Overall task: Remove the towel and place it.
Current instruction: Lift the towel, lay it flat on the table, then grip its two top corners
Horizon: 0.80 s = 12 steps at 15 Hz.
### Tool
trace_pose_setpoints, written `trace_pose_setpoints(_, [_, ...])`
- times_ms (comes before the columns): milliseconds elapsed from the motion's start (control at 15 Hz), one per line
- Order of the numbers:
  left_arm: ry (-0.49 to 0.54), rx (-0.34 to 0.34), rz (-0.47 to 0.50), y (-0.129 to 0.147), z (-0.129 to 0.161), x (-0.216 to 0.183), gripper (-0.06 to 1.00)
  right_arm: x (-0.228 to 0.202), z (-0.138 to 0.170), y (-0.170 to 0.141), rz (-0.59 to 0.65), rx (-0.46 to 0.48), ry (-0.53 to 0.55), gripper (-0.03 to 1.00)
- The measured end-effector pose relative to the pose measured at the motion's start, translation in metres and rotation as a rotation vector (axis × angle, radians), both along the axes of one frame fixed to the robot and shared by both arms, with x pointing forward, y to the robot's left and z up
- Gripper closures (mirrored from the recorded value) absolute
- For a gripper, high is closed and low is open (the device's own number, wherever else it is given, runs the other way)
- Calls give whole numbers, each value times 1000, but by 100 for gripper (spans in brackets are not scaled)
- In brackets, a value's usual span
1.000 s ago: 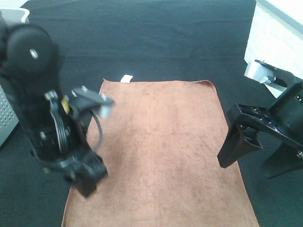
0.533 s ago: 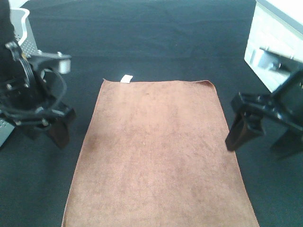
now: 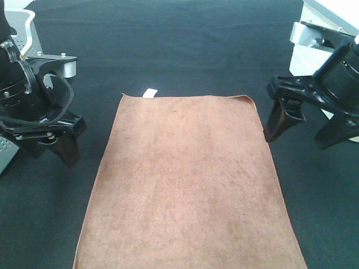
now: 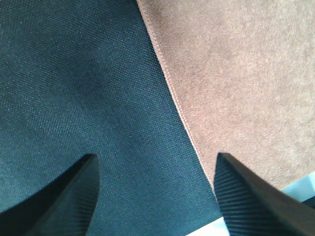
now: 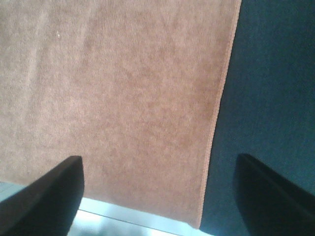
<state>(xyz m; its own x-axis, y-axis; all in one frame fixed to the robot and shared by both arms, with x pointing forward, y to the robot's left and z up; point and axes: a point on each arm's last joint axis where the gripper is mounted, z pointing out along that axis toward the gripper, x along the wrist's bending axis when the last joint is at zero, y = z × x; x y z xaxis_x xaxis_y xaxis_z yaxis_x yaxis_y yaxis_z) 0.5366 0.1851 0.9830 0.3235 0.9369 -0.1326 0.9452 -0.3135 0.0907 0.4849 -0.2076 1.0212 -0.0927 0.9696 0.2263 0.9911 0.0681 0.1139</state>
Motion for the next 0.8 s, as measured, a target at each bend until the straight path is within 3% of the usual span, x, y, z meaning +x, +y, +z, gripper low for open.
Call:
trace_pose_setpoints(267, [-18,-6,12,0,0,2,14,22,0,-9,-37,-7,-8,21])
trace_pose_setpoints(800, [-73,-26,38,-3,8,10,13,42,-5,-25,-68,-10,2,21])
